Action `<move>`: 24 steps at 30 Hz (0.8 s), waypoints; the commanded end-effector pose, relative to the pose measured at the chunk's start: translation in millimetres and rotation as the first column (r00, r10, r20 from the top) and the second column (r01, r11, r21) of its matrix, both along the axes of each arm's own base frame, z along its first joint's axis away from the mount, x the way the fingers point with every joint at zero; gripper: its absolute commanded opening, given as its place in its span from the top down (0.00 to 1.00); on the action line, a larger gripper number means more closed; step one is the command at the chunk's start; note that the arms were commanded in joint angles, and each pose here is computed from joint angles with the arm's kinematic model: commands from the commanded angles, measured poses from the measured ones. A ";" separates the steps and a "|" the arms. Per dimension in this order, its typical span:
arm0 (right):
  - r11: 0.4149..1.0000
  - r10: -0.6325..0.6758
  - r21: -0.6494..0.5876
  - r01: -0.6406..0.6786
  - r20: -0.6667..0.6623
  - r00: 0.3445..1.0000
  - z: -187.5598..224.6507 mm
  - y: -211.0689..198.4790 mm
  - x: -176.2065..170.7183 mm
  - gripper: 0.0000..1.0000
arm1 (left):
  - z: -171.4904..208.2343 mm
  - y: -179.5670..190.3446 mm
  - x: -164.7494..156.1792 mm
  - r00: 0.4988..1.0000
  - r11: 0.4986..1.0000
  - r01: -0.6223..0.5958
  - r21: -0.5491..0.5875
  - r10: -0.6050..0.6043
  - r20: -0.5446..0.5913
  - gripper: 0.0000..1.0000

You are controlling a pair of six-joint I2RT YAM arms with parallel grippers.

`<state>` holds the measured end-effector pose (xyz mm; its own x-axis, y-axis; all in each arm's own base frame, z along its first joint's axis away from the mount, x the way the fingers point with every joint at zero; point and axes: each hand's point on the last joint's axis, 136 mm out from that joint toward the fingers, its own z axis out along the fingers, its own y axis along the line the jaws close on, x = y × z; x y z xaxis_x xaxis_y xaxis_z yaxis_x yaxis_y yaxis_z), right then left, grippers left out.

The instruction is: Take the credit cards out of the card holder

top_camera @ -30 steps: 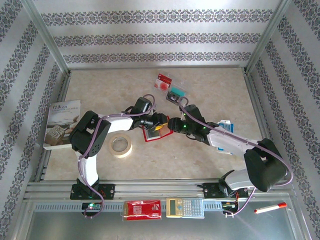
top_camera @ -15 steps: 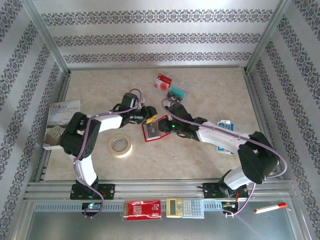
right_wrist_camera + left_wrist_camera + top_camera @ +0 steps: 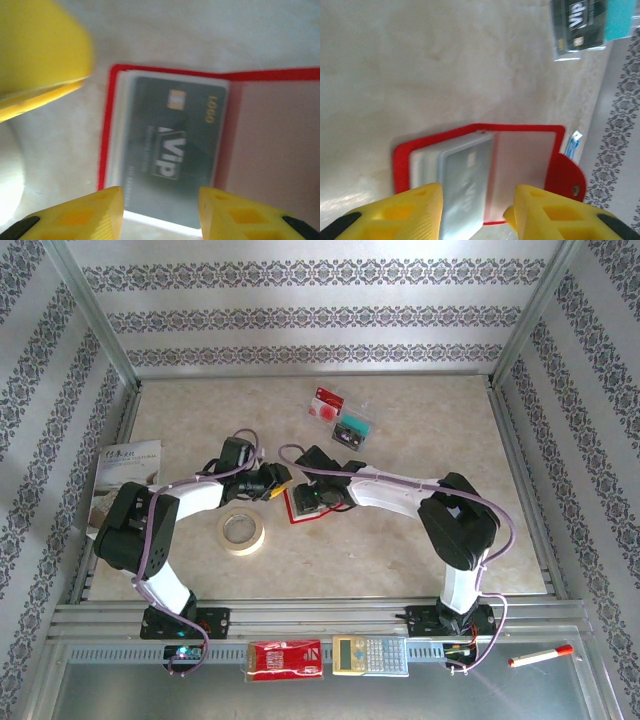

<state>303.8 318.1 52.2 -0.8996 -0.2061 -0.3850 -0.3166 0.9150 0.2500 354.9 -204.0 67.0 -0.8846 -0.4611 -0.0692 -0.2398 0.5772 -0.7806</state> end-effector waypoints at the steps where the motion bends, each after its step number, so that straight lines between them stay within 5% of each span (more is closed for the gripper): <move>1: 0.997 -0.067 -0.027 0.066 -0.060 0.996 -13.1 -16.8 3.9 0.54 | 0.8 -2.0 -7.6 1.000 1.000 0.020 -0.019 -0.020 -0.009 0.57; 24: 0.987 -0.140 -0.100 0.123 -0.181 0.974 -66.1 -43.2 -8.3 0.74 | -1.0 -33.5 -23.2 0.990 0.990 0.139 0.013 -0.139 -0.022 0.65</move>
<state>314.0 300.5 22.1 -0.9474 -0.1152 -0.2987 -0.2029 0.9378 0.2818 331.4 -229.2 63.8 -0.9292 -0.3673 -0.0418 -0.2030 0.6016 -0.7726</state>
